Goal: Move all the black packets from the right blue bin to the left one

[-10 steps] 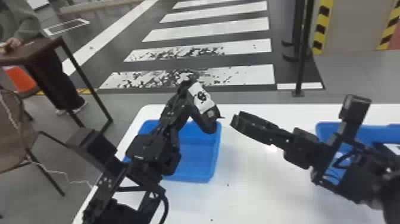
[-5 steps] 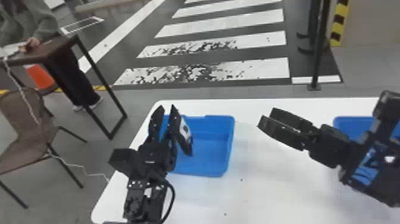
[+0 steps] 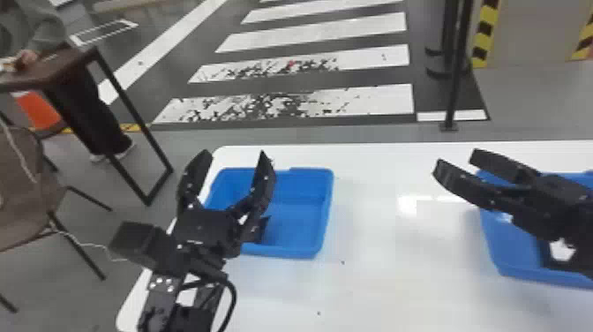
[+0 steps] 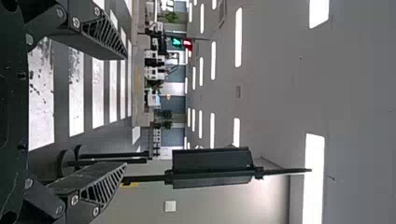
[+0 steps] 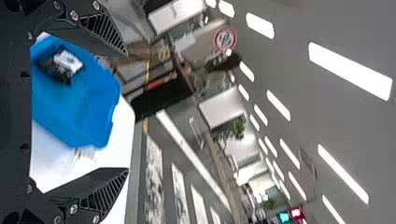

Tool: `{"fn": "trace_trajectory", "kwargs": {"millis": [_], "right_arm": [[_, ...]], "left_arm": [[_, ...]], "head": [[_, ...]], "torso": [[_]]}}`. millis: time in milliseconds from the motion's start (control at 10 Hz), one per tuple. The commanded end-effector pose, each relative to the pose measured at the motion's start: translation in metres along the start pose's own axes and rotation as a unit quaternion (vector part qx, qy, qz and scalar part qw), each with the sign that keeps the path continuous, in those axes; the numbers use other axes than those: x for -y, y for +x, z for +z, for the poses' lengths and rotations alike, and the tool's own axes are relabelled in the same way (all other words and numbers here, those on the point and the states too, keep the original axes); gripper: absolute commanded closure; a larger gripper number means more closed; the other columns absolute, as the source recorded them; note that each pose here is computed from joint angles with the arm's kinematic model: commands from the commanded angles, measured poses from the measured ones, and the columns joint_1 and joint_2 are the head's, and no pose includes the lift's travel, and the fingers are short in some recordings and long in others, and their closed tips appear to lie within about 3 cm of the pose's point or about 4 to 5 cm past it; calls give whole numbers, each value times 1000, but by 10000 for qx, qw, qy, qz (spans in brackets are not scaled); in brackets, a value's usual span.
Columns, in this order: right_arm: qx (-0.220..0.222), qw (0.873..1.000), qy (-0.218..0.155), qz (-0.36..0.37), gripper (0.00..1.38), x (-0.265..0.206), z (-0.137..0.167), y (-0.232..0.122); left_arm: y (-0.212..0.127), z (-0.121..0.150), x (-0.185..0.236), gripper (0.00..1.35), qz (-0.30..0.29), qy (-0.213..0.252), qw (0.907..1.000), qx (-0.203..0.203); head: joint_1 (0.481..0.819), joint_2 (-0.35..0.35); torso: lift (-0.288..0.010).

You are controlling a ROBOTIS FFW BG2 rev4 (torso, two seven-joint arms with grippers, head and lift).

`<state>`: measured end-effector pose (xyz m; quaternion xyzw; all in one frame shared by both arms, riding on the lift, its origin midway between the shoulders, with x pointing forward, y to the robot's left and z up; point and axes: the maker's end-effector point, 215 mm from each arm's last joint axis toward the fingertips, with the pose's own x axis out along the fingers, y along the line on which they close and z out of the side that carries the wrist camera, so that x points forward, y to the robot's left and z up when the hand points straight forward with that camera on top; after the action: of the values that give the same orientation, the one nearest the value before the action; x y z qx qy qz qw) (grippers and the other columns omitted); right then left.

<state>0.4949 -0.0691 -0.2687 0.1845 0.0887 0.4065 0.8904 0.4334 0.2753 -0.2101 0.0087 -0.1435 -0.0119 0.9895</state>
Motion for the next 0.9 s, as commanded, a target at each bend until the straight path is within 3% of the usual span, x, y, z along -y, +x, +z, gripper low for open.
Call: {"fn": "trace_trajectory", "kwargs": {"millis": [0,100,300,500,800], "right_arm": [[-154,9953,-364,-880,165,30,9,-36],[-218,9877,-582,-1438,165,45,14,-55],[-519,9720,-573,-2218,165,52,1,-77],[-887,9507,-629,-2903,160,75,-15,-98],[-1540,9143,-503,-3713,159,136,-52,-120]], "left_arm": [[-14,11,8,139,-67,-5,9999,-85],[-24,13,10,133,-96,-21,9997,-208],[-36,16,18,130,-204,-148,9991,-334],[-34,-10,25,130,-361,-331,9959,-755],[-34,-8,28,130,-407,-311,9963,-696]], "head": [[674,248],[676,227],[695,148],[695,118],[695,54]], "torso": [[-140],[-140],[-140],[-140],[-140]]}}
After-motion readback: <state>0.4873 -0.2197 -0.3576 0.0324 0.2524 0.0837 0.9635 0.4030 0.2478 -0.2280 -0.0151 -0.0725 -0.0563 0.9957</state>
